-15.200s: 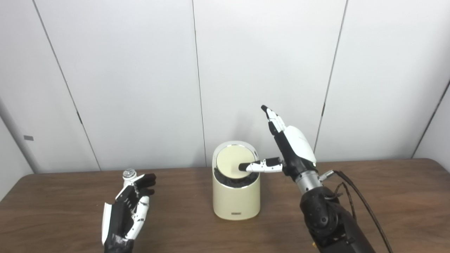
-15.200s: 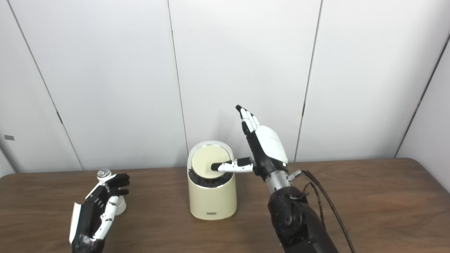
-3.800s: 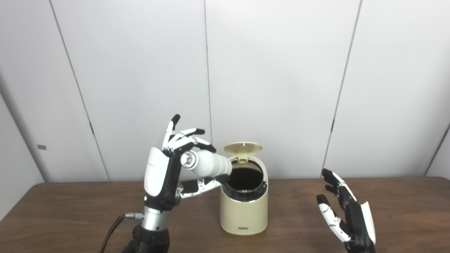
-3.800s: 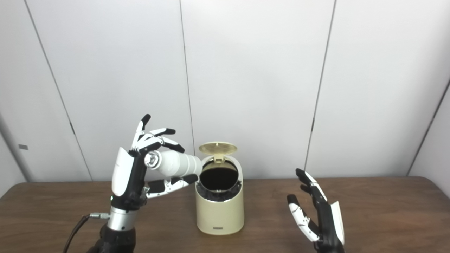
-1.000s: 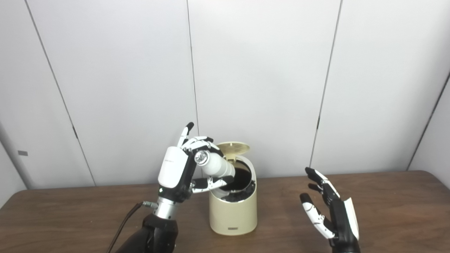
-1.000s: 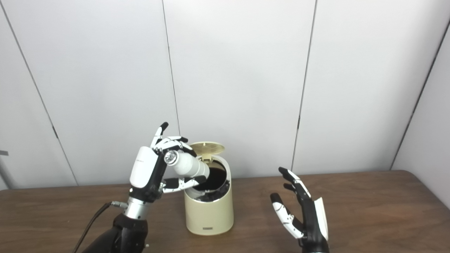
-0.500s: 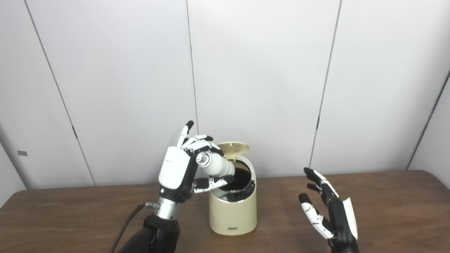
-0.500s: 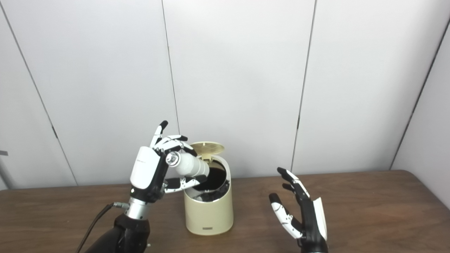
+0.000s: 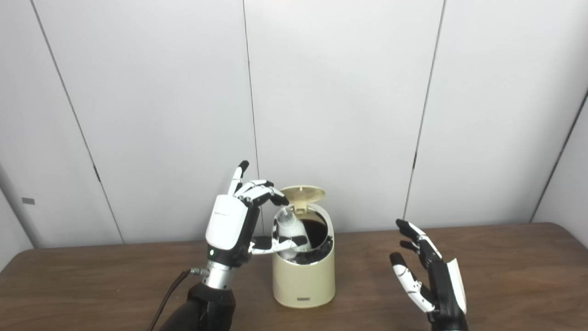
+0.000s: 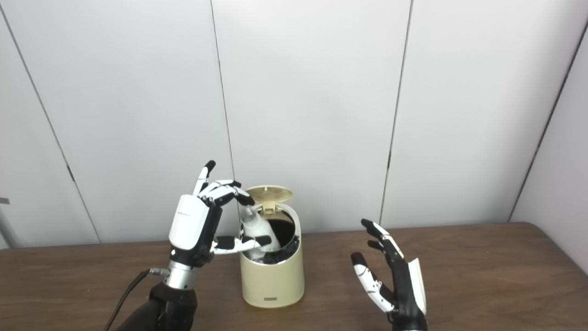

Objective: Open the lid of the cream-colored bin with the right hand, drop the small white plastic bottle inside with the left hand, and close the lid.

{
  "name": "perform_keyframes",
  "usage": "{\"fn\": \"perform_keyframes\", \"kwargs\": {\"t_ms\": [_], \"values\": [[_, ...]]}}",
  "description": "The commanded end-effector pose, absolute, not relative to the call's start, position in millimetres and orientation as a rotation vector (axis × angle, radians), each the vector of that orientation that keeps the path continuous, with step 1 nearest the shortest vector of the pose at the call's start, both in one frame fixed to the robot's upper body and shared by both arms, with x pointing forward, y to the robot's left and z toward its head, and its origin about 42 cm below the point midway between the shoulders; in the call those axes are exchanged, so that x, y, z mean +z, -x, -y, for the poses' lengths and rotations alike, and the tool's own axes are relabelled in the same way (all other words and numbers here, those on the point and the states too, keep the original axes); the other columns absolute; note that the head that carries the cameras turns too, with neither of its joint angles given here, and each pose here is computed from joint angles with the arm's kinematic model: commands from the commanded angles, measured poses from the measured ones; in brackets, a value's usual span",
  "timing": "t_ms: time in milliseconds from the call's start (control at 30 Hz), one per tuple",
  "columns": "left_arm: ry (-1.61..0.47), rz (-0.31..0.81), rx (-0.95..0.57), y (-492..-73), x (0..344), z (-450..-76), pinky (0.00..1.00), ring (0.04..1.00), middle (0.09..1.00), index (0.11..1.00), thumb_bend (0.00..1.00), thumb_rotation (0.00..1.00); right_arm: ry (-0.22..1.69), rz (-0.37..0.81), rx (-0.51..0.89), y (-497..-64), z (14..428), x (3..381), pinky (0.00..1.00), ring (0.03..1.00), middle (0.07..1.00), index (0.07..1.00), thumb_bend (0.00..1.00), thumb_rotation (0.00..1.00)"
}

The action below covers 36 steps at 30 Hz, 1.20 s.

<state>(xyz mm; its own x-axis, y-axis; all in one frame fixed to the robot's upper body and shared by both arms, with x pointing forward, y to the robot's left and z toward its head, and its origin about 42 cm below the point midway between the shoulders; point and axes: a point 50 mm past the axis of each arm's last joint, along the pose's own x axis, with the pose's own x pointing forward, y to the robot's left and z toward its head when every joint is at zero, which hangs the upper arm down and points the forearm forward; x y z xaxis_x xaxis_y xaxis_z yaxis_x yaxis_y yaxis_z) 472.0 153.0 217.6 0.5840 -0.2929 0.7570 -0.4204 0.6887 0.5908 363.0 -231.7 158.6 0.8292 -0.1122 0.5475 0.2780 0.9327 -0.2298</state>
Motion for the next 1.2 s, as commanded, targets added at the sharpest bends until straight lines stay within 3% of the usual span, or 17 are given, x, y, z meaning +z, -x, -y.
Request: {"fn": "perform_keyframes", "kwargs": {"t_ms": [0,333,600,633,667,700,767,900,1167], "values": [[-0.812,1.058,0.119,-482,249,-148,1.00,0.704,0.528,0.523,1.00,0.45,0.283,0.649,-0.201,-368,223,177,0.76,0.840,0.837,0.800,0.22,0.65],[-0.806,1.010,0.092,-484,246,-145,1.00,0.709,0.538,0.544,1.00,0.48,0.272,0.643,-0.203,-369,225,176,0.77,0.846,0.838,0.799,0.23,0.63],[-0.797,1.020,0.096,-483,247,-144,1.00,0.697,0.530,0.533,1.00,0.44,0.275,0.645,-0.201,-369,226,177,0.77,0.845,0.837,0.796,0.23,0.62],[-0.776,1.024,0.095,-481,248,-143,1.00,0.690,0.528,0.528,0.97,0.39,0.278,0.645,-0.202,-369,227,177,0.77,0.845,0.838,0.798,0.24,0.62],[-0.761,1.027,0.094,-480,248,-143,1.00,0.665,0.505,0.503,0.71,0.16,0.280,0.646,-0.202,-369,227,177,0.76,0.840,0.835,0.797,0.24,0.63],[-0.738,1.029,0.097,-479,248,-142,1.00,0.657,0.498,0.494,0.62,0.08,0.283,0.647,-0.203,-369,227,177,0.76,0.838,0.834,0.797,0.24,0.63],[-0.710,1.031,0.100,-476,248,-142,1.00,0.622,0.484,0.495,0.54,0.02,0.286,0.649,-0.203,-368,228,177,0.75,0.833,0.831,0.795,0.24,0.63],[-0.653,1.025,0.104,-469,249,-146,1.00,0.601,0.484,0.487,0.52,0.00,0.290,0.646,-0.206,-367,229,176,0.75,0.835,0.831,0.795,0.24,0.65],[-0.228,0.864,0.091,-440,264,-178,1.00,0.632,0.473,0.503,0.52,0.00,0.291,0.652,-0.207,-367,227,177,0.76,0.843,0.840,0.796,0.23,0.66]]}}
